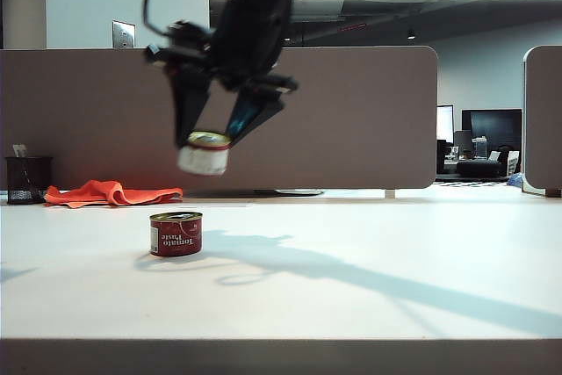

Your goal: Stack a can of tomatoes on the right onto the can of tomatoes on the left.

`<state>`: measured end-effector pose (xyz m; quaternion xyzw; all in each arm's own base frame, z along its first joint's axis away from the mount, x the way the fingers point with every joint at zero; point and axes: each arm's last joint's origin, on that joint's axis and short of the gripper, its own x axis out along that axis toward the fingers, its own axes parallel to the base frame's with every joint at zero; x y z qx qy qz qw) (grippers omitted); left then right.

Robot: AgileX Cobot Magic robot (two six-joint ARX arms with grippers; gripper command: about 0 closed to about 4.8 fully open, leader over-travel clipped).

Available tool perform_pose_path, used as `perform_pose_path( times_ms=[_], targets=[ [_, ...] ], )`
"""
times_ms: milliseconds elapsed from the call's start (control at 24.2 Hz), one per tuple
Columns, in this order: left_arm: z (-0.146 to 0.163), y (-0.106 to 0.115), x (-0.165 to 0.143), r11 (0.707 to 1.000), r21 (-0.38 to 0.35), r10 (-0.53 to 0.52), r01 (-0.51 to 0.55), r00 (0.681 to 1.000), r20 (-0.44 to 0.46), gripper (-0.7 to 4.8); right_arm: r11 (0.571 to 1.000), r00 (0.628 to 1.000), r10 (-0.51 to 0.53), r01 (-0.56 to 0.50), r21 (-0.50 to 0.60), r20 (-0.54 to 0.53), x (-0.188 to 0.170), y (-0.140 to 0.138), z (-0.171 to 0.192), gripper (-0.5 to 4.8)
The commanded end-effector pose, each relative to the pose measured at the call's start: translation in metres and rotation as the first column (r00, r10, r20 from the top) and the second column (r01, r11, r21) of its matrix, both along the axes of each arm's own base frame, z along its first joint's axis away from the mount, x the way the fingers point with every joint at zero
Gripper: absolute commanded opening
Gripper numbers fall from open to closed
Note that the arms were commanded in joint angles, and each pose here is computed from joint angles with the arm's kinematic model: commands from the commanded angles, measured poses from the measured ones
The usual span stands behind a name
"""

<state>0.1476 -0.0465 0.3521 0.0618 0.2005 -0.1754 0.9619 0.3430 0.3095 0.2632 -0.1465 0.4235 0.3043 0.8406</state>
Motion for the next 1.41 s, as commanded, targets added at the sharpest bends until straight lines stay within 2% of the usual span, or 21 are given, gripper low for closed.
perform_pose_path(
  times_ms=[41,703,827,992,1158,1406],
  targets=[
    [0.003,0.000,0.000,1.000,-0.008,-0.013,0.013,1.000,0.018,2.11,1.000,0.999,0.025,-0.025,0.001,0.024,0.001,0.008,-0.003,2.25],
    [0.003,0.000,0.000,1.000,-0.011,-0.020,0.021,1.000,0.016,2.11,0.995,0.996,0.089,-0.088,0.053,-0.018,0.003,0.020,-0.019,2.38],
    [0.003,0.000,0.000,1.000,-0.011,-0.020,0.021,1.000,0.015,2.11,0.993,0.995,0.099,-0.097,0.059,-0.029,0.004,0.022,-0.021,2.83],
    [0.003,0.000,-0.001,1.000,-0.010,-0.020,0.021,1.000,0.012,2.11,0.993,0.995,0.100,-0.098,0.066,-0.020,0.004,0.022,-0.020,2.90],
    [0.002,0.000,-0.001,1.000,-0.008,-0.020,0.020,1.000,0.008,2.11,0.994,0.995,0.094,-0.092,0.063,-0.028,0.004,0.021,-0.021,3.63],
    [0.002,0.000,-0.001,1.000,-0.008,-0.020,0.020,1.000,0.007,2.11,0.993,0.995,0.096,-0.095,0.070,-0.019,0.004,0.022,-0.020,3.65]
  ],
)
